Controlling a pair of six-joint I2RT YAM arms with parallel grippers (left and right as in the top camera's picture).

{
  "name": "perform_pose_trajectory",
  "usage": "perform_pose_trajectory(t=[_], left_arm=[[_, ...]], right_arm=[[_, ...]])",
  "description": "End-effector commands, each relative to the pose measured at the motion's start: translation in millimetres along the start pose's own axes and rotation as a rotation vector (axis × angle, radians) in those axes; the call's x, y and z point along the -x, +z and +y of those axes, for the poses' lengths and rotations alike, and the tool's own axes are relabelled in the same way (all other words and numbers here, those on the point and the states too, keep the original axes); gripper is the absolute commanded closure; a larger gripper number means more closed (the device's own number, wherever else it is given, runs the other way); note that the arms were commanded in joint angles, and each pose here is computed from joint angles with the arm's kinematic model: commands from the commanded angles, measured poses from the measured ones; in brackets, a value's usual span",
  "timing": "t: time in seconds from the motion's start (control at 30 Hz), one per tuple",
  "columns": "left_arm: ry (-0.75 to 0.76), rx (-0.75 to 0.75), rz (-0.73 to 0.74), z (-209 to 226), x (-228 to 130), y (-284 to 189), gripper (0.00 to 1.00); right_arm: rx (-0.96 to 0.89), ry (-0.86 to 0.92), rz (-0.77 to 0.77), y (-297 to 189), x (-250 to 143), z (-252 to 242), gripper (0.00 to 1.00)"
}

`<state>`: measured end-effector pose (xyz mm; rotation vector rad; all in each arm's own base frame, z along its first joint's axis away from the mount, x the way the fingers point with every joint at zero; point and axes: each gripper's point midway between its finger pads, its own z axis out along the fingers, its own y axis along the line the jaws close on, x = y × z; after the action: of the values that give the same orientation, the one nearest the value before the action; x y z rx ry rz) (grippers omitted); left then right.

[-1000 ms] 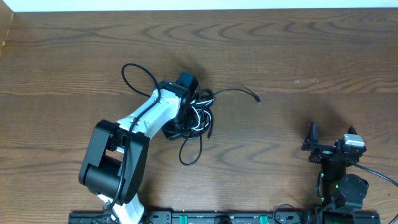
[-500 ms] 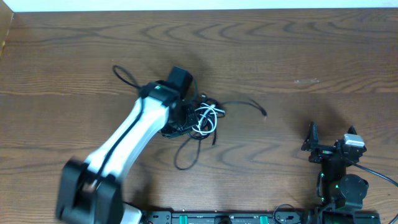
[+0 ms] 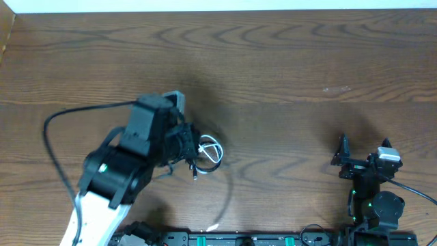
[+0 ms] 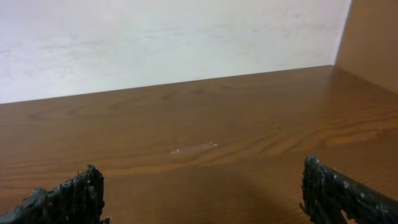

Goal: Untangle cables
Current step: 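Lift the grasped cable bundle with the left gripper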

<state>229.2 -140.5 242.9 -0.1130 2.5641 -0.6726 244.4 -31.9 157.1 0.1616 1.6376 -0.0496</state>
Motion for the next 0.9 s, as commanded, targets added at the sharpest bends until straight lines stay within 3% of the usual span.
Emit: perform_pose_trajectory(t=[0.0, 0.2, 0.37, 0.67, 0.87], left_arm=[[0.035, 0.019, -0.048, 3, 3, -14, 0.92], [0.020, 0.058, -0.012, 12, -5, -8, 0.92], [-0.110, 0.073, 0.025, 18, -12, 3, 0.92], [-0.163, 0.047, -0.016, 10, 5, 13, 0.92], [-0.183, 0.052, 0.042, 11, 0, 28, 0.92]], right_arm=[[0.002, -0.012, -0.001, 0, 0, 1, 0.01], [0.002, -0.012, -0.001, 0, 0, 1, 0.01], [0.002, -0.012, -0.001, 0, 0, 1, 0.01], [0.003, -0.012, -0.001, 0, 0, 1, 0.01], [0.003, -0.012, -0.001, 0, 0, 1, 0.01]])
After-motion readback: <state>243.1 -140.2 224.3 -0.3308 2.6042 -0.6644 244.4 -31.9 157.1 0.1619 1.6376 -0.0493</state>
